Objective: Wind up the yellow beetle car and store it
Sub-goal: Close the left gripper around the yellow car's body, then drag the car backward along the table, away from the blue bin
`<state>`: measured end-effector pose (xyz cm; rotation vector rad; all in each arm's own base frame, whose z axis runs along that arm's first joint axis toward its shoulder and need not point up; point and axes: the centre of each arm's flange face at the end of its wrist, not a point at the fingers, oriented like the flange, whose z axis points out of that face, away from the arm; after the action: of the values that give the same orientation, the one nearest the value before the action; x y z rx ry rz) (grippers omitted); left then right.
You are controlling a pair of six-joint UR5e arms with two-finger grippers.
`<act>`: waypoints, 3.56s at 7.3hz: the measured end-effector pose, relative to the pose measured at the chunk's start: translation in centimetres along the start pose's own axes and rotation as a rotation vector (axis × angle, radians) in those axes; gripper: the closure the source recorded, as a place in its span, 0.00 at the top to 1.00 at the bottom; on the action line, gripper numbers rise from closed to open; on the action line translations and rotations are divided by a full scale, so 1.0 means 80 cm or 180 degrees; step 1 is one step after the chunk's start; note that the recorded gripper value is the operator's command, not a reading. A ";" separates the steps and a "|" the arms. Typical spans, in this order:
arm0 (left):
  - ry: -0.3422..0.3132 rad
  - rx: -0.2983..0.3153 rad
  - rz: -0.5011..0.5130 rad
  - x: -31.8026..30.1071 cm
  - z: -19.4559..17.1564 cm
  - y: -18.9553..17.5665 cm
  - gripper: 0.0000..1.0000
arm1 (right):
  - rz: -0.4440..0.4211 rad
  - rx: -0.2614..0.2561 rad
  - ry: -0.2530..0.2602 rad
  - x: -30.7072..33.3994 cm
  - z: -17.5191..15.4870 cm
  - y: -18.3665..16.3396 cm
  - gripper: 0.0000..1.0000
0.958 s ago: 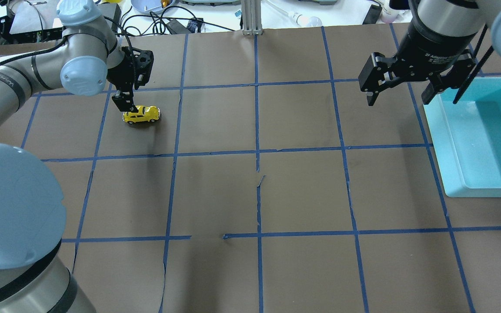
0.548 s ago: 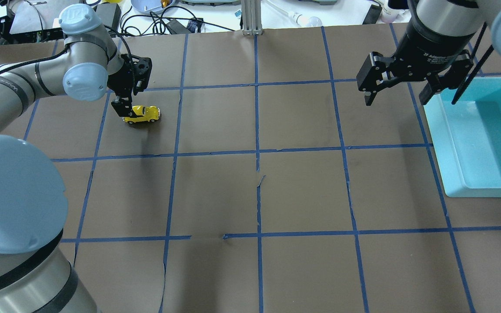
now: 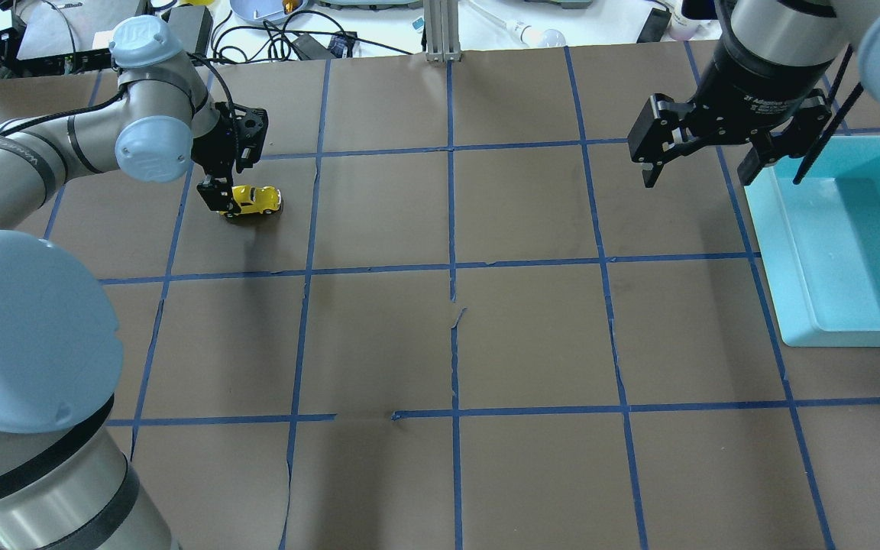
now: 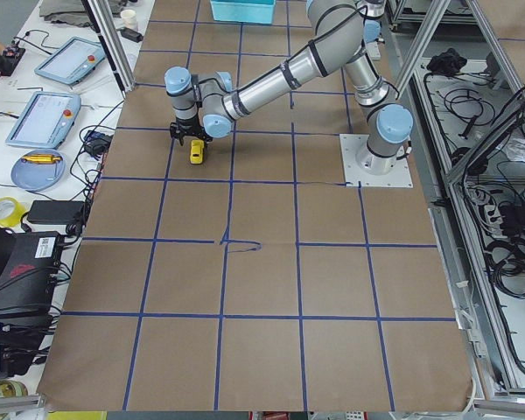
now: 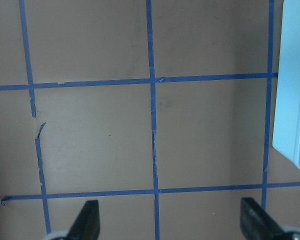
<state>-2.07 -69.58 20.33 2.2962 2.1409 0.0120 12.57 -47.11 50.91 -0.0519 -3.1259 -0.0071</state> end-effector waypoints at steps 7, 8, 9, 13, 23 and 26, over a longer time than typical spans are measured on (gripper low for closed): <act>0.0035 0.0017 0.0002 -0.001 0.015 0.003 0.14 | 0.0011 0.0005 -0.0011 0.003 0.000 -0.001 1.00; 0.0036 0.0018 0.0004 -0.001 0.015 0.002 0.14 | 0.0014 0.0005 -0.0021 0.002 0.000 -0.001 1.00; 0.0037 0.0018 0.0005 -0.001 0.015 0.002 0.12 | 0.0015 0.0004 -0.0021 0.002 0.000 -0.001 1.00; 0.0042 0.0015 -0.0038 -0.001 0.016 0.016 0.12 | 0.0016 0.0002 -0.0017 0.002 0.001 -0.001 1.00; 0.0052 0.0031 -0.0105 0.007 0.021 0.097 0.12 | 0.0004 -0.0007 -0.0005 0.003 0.002 -0.001 1.00; 0.0058 0.0034 -0.0082 0.010 0.022 0.114 0.12 | 0.0005 -0.0014 -0.0009 0.003 0.003 -0.001 1.00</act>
<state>7.07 -69.39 18.63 2.2829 2.1842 0.0214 12.36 -47.21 50.67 -0.0546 -3.1287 -0.0140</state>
